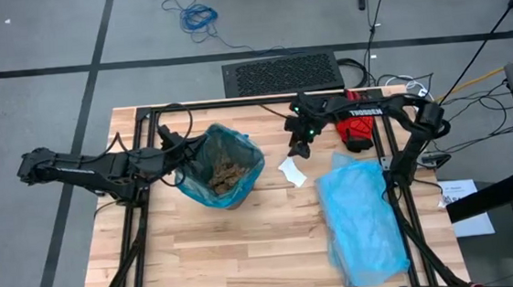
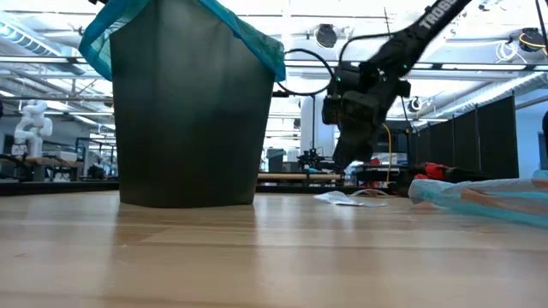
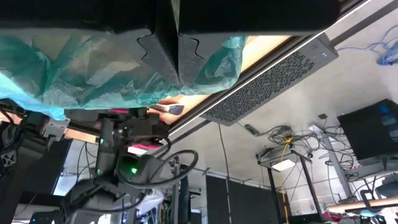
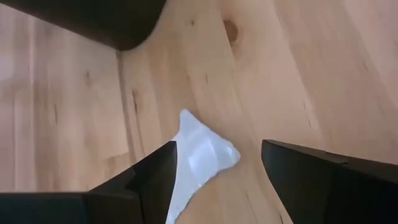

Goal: Place trash/remove bag and relplace
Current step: Put the white paper into the trash bin

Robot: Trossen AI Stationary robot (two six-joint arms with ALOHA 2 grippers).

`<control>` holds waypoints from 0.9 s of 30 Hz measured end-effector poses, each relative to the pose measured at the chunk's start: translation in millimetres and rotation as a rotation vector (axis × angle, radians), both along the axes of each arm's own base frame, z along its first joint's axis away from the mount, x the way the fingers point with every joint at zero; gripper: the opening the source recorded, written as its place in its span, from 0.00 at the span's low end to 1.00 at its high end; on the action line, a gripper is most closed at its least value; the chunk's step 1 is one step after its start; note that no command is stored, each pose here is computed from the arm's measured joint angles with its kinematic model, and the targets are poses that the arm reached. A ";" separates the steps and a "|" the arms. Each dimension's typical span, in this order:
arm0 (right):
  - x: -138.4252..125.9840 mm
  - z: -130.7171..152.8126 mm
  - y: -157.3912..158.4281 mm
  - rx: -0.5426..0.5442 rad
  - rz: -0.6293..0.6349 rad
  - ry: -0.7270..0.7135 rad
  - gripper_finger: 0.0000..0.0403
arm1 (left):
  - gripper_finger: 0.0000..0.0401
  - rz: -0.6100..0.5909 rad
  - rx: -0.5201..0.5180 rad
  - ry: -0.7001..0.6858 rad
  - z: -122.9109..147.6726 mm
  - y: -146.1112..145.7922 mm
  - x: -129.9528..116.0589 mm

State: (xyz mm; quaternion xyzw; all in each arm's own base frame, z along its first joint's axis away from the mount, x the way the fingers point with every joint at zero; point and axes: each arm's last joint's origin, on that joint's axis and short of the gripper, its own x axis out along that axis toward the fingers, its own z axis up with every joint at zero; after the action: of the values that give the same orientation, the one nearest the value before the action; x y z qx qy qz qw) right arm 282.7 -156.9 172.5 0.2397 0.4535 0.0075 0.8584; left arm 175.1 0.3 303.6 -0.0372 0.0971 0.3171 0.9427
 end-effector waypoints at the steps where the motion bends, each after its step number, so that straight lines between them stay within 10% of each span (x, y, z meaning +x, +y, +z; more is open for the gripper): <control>1: -1.4 -4.1 1.0 -0.003 -0.005 -0.002 0.56 | 0.00 0.001 0.000 -0.001 0.1 0.1 0.0; 18: 1.7 -52.9 4.9 0.116 0.021 -0.008 0.55 | 0.00 0.001 -0.003 -0.004 0.2 0.0 0.1; 27: 10.3 -55.3 24.3 0.116 0.065 0.021 0.36 | 0.00 0.001 -0.003 -0.004 0.2 0.0 0.0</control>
State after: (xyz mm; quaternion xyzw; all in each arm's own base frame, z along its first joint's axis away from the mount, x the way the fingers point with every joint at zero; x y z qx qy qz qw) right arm 293.0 -132.6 117.2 0.2742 0.4691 0.0589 0.8374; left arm 175.1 0.3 303.8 -0.0392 0.0958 0.3174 0.9426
